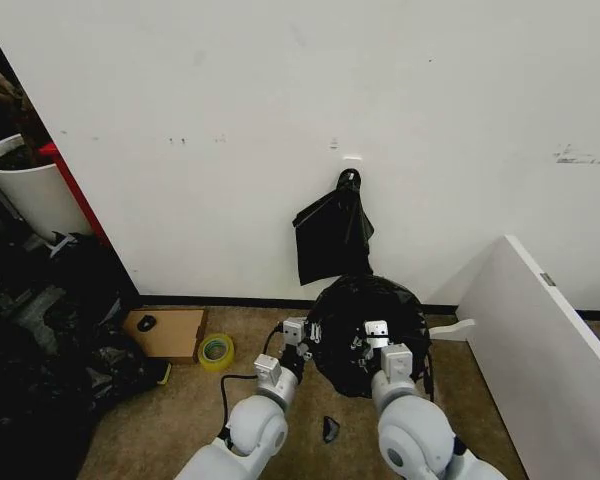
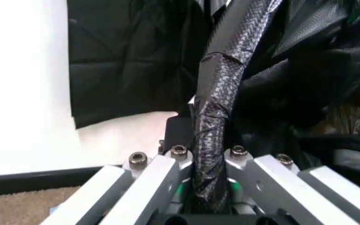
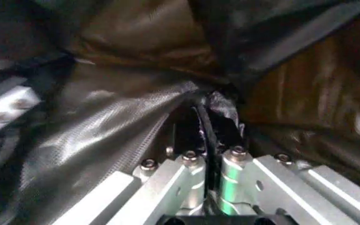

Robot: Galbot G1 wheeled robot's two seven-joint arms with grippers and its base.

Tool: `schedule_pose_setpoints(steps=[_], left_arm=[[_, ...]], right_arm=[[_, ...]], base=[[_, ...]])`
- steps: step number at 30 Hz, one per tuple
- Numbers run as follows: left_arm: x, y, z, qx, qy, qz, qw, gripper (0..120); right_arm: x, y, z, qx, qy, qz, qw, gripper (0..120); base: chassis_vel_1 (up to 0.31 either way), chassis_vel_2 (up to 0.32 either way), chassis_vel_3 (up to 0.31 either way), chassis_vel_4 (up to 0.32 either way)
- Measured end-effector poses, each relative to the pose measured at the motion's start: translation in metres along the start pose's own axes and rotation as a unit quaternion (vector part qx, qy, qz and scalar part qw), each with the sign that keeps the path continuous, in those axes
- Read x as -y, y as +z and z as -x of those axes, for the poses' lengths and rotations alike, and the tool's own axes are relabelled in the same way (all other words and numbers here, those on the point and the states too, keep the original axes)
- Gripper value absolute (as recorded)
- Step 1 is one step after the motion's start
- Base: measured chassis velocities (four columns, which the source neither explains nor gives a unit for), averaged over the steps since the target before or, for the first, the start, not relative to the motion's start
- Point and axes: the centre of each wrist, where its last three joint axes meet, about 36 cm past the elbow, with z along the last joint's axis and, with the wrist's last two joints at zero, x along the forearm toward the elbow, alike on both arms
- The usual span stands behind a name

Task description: Place the garbage bag over the trash bin.

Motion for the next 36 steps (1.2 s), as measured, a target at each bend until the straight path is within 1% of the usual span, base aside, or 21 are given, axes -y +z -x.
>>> schedule_pose_setpoints(steps=[3,6,12,17,18,24,28,36], left_arm=[[0.001,-0.001,0.000,0.004,0.004,0.000,1.0000,1],[0.004,-0.006,-0.004,0.017,0.014,0.001,0.9998,1],[0.006,-0.007,-0.008,0.025,0.021,0.009,0.9994,1],[0.007,-0.004,-0.013,0.031,0.026,0.020,0.9990,1],[0.007,-0.004,-0.013,0.031,0.026,0.020,0.9990,1],[0.008,-0.004,-0.019,0.038,0.030,0.024,0.9985,1],[0.007,-0.004,-0.021,0.040,0.032,0.025,0.9984,1],[0.000,-0.004,-0.031,0.041,0.040,0.033,0.9978,1]], right_arm=[[-0.003,-0.001,0.007,-0.007,0.009,-0.002,1.000,0],[-0.010,-0.005,0.024,-0.020,0.026,-0.008,0.999,0],[-0.012,-0.005,0.043,-0.026,0.049,-0.018,0.998,0],[-0.007,-0.002,0.068,-0.039,0.072,-0.024,0.996,0],[-0.007,-0.002,0.068,-0.039,0.072,-0.024,0.996,0],[0.002,0.003,0.096,-0.057,0.082,-0.019,0.995,0],[0.004,0.003,0.100,-0.058,0.080,-0.019,0.995,0],[0.019,0.007,0.111,-0.050,0.073,-0.030,0.996,0]], base=[[0.000,0.000,0.000,0.000],[0.000,0.000,0.000,0.000],[0.000,0.000,0.000,0.000],[0.000,0.000,0.000,0.000],[0.000,0.000,0.000,0.000],[0.000,0.000,0.000,0.000],[0.000,0.000,0.000,0.000],[0.000,0.000,0.000,0.000]])
